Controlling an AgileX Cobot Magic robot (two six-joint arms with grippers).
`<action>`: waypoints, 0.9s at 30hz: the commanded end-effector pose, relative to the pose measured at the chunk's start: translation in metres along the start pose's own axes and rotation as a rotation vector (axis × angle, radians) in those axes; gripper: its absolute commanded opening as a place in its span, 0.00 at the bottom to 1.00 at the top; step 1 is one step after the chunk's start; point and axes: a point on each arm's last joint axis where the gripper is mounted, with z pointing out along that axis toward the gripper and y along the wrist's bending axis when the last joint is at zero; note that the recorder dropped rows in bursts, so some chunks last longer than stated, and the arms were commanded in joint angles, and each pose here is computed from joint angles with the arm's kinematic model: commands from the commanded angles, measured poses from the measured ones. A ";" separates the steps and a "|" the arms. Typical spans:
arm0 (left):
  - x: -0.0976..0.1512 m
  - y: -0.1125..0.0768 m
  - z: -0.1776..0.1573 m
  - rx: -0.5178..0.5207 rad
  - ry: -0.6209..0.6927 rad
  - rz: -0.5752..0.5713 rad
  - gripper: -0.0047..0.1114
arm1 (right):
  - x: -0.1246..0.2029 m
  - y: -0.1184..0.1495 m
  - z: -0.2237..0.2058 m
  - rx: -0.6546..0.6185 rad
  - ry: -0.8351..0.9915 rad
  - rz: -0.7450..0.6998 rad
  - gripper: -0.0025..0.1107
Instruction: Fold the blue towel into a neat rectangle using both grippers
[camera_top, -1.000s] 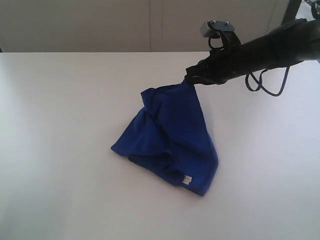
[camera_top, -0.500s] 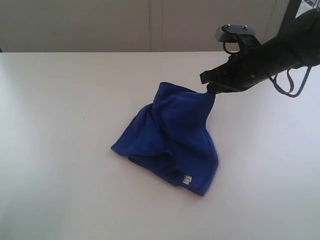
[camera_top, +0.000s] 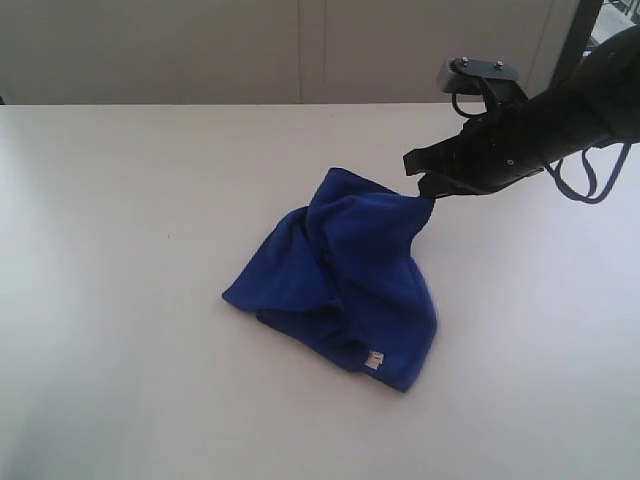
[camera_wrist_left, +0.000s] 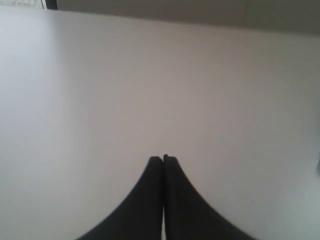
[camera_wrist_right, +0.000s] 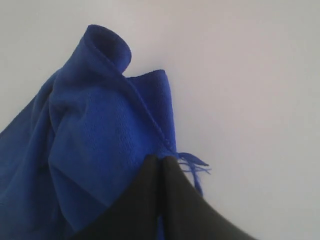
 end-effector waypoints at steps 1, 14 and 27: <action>-0.018 0.001 -0.002 0.009 -0.209 -0.145 0.04 | 0.000 -0.001 -0.003 0.006 -0.008 0.007 0.02; -0.037 -0.002 -0.008 0.054 -0.254 -0.422 0.04 | 0.001 0.000 -0.003 0.000 -0.001 0.007 0.02; -0.152 -0.050 0.064 0.355 0.563 -0.107 0.04 | 0.000 0.000 -0.003 0.002 -0.003 0.007 0.02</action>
